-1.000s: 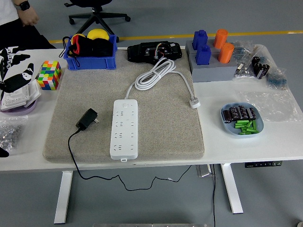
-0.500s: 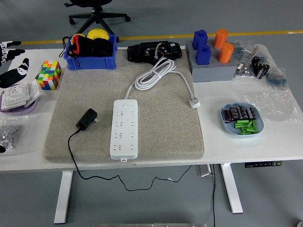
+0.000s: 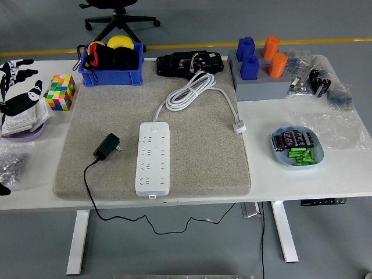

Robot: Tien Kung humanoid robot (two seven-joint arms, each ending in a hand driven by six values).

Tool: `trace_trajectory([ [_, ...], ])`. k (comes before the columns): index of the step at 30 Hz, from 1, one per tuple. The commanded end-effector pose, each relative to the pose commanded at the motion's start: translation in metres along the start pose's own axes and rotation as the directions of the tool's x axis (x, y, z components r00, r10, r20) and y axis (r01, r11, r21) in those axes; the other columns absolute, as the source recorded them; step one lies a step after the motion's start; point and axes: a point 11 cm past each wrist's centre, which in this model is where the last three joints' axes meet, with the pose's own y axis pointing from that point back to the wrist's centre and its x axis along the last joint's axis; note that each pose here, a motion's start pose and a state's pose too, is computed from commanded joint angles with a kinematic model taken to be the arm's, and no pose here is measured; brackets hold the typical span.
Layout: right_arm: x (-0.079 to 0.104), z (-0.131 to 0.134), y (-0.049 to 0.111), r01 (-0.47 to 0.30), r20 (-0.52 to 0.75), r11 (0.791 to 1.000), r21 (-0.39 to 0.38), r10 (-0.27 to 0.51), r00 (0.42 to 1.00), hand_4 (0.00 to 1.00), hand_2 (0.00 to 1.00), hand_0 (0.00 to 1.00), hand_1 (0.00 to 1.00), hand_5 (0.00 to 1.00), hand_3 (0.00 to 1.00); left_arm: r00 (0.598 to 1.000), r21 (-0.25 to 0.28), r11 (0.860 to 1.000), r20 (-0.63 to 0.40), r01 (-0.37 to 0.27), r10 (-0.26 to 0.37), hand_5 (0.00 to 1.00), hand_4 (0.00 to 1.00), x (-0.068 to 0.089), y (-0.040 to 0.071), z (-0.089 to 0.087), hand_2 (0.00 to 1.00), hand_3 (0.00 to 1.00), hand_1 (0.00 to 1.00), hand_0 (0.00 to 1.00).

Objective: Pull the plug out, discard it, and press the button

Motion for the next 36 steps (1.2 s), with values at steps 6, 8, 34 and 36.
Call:
trace_trajectory([
  [6,-0.0027,0.0004,-0.0001,0.009,0.000,1.000,-0.003,-0.009,1.000,0.759,0.665,0.729,0.687,0.628,0.666,1.000,-0.004,1.000,0.001,-0.009,0.009,0.002,0.618,0.0036,-0.0007,0.0019,0.668,0.753,0.747,0.776],
  [8,-0.0016,0.0004,0.0000,0.006,0.004,1.000,-0.001,-0.006,1.000,0.759,0.665,0.729,0.687,0.628,0.666,1.000,-0.003,1.000,0.002,-0.007,0.007,0.002,0.618,0.0030,-0.0001,0.0016,0.668,0.753,0.747,0.776],
  [34,-0.0066,0.0075,-0.0002,0.014,0.015,1.000,-0.011,-0.014,1.000,0.759,0.668,0.730,0.687,0.628,0.662,1.000,0.022,1.000,0.014,-0.014,0.014,0.002,0.612,0.0059,0.0076,-0.0069,0.669,0.756,0.744,0.776],
  [36,-0.0068,0.0078,-0.0002,0.014,0.016,1.000,-0.011,-0.014,1.000,0.757,0.668,0.729,0.690,0.627,0.661,1.000,0.023,1.000,0.014,-0.014,0.014,0.002,0.613,0.0062,0.0078,-0.0072,0.671,0.756,0.742,0.775],
])
